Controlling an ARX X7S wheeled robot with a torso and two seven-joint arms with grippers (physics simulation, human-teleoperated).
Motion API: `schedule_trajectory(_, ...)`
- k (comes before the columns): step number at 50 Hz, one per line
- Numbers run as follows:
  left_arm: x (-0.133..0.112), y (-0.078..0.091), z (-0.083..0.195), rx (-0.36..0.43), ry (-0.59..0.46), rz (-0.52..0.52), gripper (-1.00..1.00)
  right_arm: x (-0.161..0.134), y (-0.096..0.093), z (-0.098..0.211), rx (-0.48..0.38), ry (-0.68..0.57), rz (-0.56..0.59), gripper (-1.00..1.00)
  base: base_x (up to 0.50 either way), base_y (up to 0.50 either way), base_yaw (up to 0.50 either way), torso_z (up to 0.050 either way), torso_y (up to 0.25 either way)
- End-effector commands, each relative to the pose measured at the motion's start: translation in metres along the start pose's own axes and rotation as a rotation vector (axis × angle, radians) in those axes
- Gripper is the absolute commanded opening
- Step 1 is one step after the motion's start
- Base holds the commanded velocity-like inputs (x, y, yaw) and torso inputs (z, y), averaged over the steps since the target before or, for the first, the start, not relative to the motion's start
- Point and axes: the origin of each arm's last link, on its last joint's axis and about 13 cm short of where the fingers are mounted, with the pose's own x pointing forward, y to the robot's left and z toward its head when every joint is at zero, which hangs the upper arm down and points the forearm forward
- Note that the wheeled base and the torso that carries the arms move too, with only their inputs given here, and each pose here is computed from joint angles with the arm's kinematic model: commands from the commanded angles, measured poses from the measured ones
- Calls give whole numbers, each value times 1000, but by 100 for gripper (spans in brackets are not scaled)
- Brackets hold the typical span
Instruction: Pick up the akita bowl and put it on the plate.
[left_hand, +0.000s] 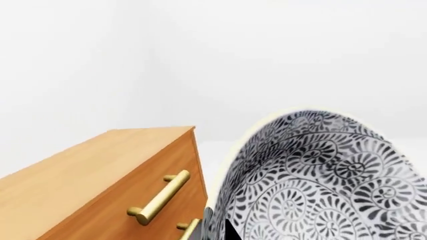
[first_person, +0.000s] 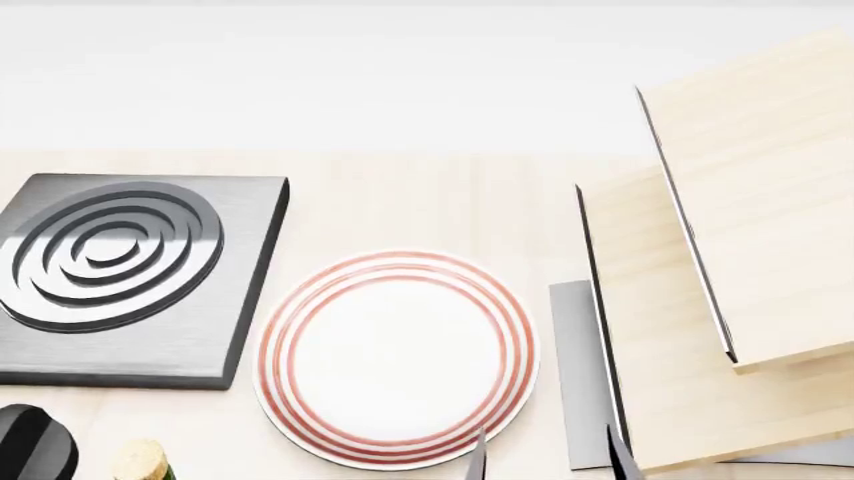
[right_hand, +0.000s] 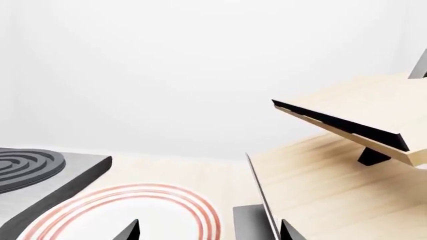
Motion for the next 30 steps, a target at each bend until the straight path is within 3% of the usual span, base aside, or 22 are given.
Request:
schedule_trajectory(1, 22, -7, 21, -33, 7, 30, -100, 0, 0, -1, 1, 3, -2, 100, 0, 0, 0, 0, 0)
schedule_trajectory(16, 42, -32, 21, -29, 20, 0, -100, 0, 0, -4, 0, 11, -1, 100, 0, 0, 0, 0, 1)
schedule_trajectory(30, 51, -63, 26, -92, 39, -142, -100, 0, 2, -5, -7, 14, 4, 100, 0, 0, 0, 0, 1)
